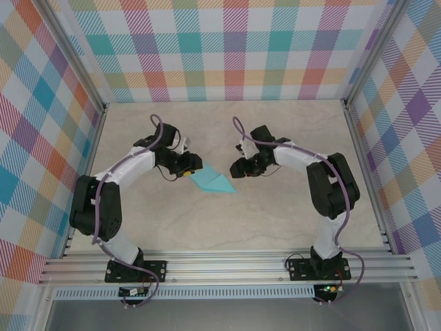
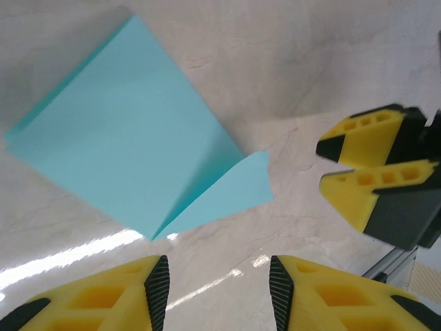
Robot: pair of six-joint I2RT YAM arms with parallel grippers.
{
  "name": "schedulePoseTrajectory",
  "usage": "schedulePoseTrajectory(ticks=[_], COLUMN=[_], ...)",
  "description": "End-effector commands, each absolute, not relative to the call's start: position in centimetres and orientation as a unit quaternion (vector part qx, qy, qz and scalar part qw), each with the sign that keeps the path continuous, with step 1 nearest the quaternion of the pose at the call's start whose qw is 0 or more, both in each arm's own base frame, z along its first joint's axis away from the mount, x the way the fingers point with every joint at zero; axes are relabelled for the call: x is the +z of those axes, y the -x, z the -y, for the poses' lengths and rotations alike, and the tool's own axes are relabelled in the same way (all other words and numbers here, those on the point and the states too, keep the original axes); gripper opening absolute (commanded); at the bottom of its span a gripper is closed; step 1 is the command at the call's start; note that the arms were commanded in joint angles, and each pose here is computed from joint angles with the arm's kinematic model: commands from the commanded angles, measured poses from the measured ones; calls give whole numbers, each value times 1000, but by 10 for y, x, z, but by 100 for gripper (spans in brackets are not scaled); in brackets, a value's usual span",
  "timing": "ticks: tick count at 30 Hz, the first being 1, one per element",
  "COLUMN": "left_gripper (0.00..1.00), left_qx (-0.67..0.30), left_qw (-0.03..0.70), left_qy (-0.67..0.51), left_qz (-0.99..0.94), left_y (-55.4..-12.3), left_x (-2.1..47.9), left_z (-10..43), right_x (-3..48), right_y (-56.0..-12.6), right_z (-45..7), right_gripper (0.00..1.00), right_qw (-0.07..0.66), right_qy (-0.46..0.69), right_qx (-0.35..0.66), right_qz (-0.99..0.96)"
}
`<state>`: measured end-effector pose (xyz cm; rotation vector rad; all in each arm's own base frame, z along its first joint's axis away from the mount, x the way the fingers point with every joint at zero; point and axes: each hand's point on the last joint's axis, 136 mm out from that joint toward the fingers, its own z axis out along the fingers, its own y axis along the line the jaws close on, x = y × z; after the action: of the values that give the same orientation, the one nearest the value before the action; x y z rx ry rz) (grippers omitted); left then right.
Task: Fold a paper plane with a square sheet of paper (fold left side to right side)
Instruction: Pick up the paper from the center of the table.
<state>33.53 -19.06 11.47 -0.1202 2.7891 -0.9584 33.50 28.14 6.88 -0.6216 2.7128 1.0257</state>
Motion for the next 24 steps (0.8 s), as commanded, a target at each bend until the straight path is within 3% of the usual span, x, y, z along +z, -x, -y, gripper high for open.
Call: schedulePoseTrajectory(ticks=[1, 9, 13, 18, 24], left_gripper=[45, 46, 47, 47, 47], left_qx=[-312, -298, -295, -292, -296], left_qw=[71, 67, 67, 69, 72], left_qy=[84, 104, 106, 105, 107], left_qz=[-944, -947, -947, -948, -946], left_y=[-320, -306, -305, -305, -308], left_x=[90, 77, 77, 78, 79], left_z=[173, 161, 159, 158, 160], right_x=[73, 63, 56, 56, 71], right_y=[-342, -339, -332, -329, -336], right_z=[-307, -333, -338, -332, -310], right_gripper=[52, 49, 37, 3, 0], right_qw=[97, 65, 50, 58, 108], right_qy=[271, 297, 301, 296, 251], right_qx=[401, 452, 463, 453, 445], right_qz=[-870, -838, -832, -839, -853])
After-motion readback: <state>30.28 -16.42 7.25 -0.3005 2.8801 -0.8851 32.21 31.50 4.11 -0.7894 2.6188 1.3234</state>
